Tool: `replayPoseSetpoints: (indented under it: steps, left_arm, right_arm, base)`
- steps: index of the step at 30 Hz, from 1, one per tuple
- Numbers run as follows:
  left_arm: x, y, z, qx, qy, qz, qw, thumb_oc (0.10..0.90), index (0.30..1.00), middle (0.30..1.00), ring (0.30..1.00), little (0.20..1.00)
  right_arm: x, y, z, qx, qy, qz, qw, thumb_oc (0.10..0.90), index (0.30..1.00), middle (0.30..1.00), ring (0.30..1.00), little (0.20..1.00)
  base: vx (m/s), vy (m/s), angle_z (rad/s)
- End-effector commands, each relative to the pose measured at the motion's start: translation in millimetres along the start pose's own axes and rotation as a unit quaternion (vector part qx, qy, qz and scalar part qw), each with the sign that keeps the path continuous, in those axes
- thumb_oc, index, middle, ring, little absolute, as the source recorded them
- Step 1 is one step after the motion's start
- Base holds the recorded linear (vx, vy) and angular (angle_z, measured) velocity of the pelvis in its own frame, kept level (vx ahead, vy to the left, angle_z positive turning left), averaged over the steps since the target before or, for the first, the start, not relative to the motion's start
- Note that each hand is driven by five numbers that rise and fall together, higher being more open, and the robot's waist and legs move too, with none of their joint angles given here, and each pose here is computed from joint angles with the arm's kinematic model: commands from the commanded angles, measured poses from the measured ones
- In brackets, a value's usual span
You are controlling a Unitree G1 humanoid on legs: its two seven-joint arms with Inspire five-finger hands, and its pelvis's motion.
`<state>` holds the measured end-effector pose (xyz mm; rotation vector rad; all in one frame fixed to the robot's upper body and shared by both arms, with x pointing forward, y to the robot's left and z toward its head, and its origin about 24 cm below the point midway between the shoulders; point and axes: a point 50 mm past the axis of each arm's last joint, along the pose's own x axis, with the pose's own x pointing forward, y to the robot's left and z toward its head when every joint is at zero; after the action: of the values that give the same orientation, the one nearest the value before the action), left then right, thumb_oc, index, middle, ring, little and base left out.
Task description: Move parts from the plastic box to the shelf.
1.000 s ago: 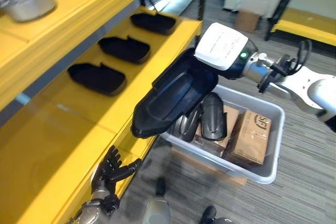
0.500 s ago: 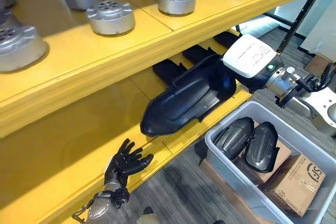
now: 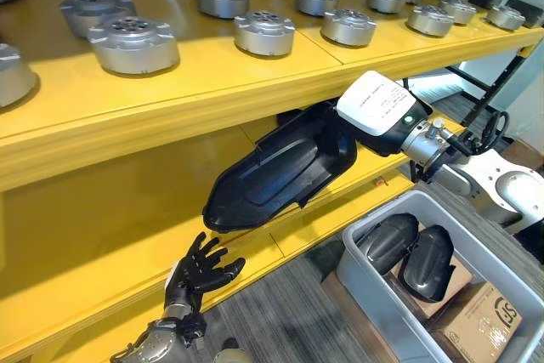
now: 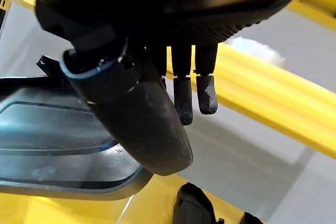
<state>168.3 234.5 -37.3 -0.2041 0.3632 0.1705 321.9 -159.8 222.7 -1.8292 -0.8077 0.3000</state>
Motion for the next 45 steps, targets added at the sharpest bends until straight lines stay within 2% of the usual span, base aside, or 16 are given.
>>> replayPoseSetpoints:
  steps: [1, 6, 12, 16, 28, 37, 45]
  left_arm:
    - [7.0, -8.1, 52.0, 0.04, -0.125, -0.04, 0.991, 0.9, 1.0, 1.0, 1.0, 1.0]
    - [5.2, -5.6, 53.8, 0.044, -0.13, -0.034, 0.99, 0.9, 1.0, 1.0, 1.0, 1.0]
    - [4.1, 2.0, 57.0, 0.058, -0.131, -0.021, 0.989, 0.9, 1.0, 1.0, 1.0, 1.0]
    - [8.9, -2.5, 60.7, 0.077, -0.133, -0.037, 0.988, 0.9, 1.0, 1.0, 1.0, 1.0]
    - [24.5, -16.8, 75.1, 0.085, -0.155, -0.059, 0.983, 0.9, 1.0, 1.0, 1.0, 1.0]
    - [14.1, -8.5, 67.9, 0.053, -0.145, -0.049, 0.987, 0.9, 1.0, 1.0, 1.0, 1.0]
    - [12.4, -8.6, 66.8, 0.039, -0.145, -0.05, 0.987, 0.9, 1.0, 1.0, 1.0, 1.0]
  right_arm:
    - [11.8, -57.3, -32.1, -0.035, 0.063, -0.109, 0.991, 0.4, 0.3, 0.3, 0.3, 0.3]
    - [13.8, -50.8, -31.1, -0.022, 0.069, -0.102, 0.992, 0.4, 0.3, 0.3, 0.3, 0.3]
    - [11.9, -27.1, -28.3, 0.018, 0.086, -0.076, 0.993, 0.4, 0.3, 0.3, 0.3, 0.3]
    - [10.3, -25.8, -31.4, 0.022, 0.094, -0.072, 0.993, 0.4, 0.3, 0.3, 0.3, 0.3]
    - [-7.7, -27.4, -44.5, 0.048, 0.129, -0.09, 0.986, 0.4, 0.3, 0.3, 0.3, 0.3]
    - [31.3, -59.0, -23.0, 0.07, 0.057, -0.145, 0.985, 0.4, 0.3, 0.3, 0.3, 0.3]
    - [45.8, -74.6, -21.8, 0.073, 0.05, -0.172, 0.981, 0.4, 0.3, 0.3, 0.3, 0.3]
  base:
    - [0.05, 0.173, 0.14]
    - [0.05, 0.16, 0.05]
    - [0.08, 0.211, 0.21]
    - [0.05, 0.111, 0.45]
    - [0.02, -0.206, 0.68]
    - [0.0, -0.35, -0.07]
    - [-0.03, -0.135, 0.1]
